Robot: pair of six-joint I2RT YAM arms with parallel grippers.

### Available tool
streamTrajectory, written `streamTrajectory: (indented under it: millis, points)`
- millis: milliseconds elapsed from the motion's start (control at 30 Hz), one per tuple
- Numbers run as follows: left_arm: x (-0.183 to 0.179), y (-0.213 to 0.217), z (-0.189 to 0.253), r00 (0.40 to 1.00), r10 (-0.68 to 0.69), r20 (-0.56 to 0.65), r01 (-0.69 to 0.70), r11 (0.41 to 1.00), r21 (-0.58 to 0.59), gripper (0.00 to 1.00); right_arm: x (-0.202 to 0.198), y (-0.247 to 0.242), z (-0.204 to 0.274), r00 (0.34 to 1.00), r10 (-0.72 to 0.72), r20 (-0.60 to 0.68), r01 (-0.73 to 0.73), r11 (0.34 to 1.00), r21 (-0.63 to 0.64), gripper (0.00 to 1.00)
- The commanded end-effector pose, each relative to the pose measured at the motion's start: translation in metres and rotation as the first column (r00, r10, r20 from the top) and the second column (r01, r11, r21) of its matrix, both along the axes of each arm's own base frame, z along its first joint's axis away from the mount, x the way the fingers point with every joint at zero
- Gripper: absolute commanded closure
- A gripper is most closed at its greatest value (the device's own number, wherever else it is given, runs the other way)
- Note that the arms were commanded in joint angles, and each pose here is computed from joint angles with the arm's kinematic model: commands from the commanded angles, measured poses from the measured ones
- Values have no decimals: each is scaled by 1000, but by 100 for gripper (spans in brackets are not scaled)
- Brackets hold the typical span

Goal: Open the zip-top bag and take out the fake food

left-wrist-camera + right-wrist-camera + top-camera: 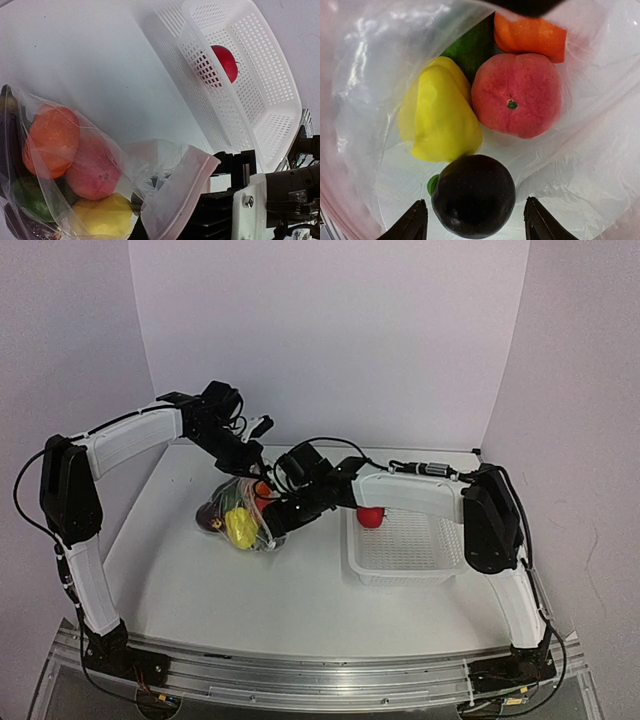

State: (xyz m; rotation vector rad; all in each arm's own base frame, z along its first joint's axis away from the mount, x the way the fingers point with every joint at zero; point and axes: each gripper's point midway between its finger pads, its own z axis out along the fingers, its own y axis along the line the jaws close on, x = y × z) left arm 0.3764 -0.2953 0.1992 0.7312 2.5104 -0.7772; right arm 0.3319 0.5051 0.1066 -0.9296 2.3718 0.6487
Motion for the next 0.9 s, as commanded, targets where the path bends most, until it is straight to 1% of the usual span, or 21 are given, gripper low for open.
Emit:
streamTrajectory:
  millis: [0, 67, 233, 333, 400, 500, 567, 733, 867]
  points:
    - [-19, -21, 28, 998, -45, -53, 37, 988, -153, 100, -2, 17, 9, 998, 30, 64, -36, 995, 93, 33]
    - [-21, -21, 21, 996, -43, -79, 30, 987, -157, 100, -5, 18, 9, 997, 40, 64, -47, 993, 112, 30]
    - [-30, -26, 6, 980, -64, -187, 20, 973, -232, 100, -16, 16, -29, 996, 54, 73, -58, 997, 51, 23]
    - [-33, -30, 3, 971, -95, -218, 31, 959, -280, 100, -22, 27, -42, 989, 104, 106, -111, 992, 56, 23]
    - [-32, -30, -1, 970, -101, -221, 34, 957, -288, 100, -27, 39, -40, 976, 159, 150, -175, 980, 98, 23]
    - [-29, -23, -16, 973, -85, -216, 28, 967, -253, 100, -27, 51, -26, 948, 192, 252, -235, 960, 152, 24]
    - [-30, -17, -29, 975, -82, -206, 37, 976, -213, 100, -28, 54, -26, 933, 218, 288, -264, 955, 133, 25]
    - [-42, -8, -61, 965, -97, -244, 59, 985, -161, 100, -34, 55, -49, 925, 253, 282, -289, 953, 90, 28]
    - [-48, -5, -74, 961, -109, -256, 72, 986, -152, 100, -44, 52, -82, 925, 286, 251, -299, 954, 16, 28]
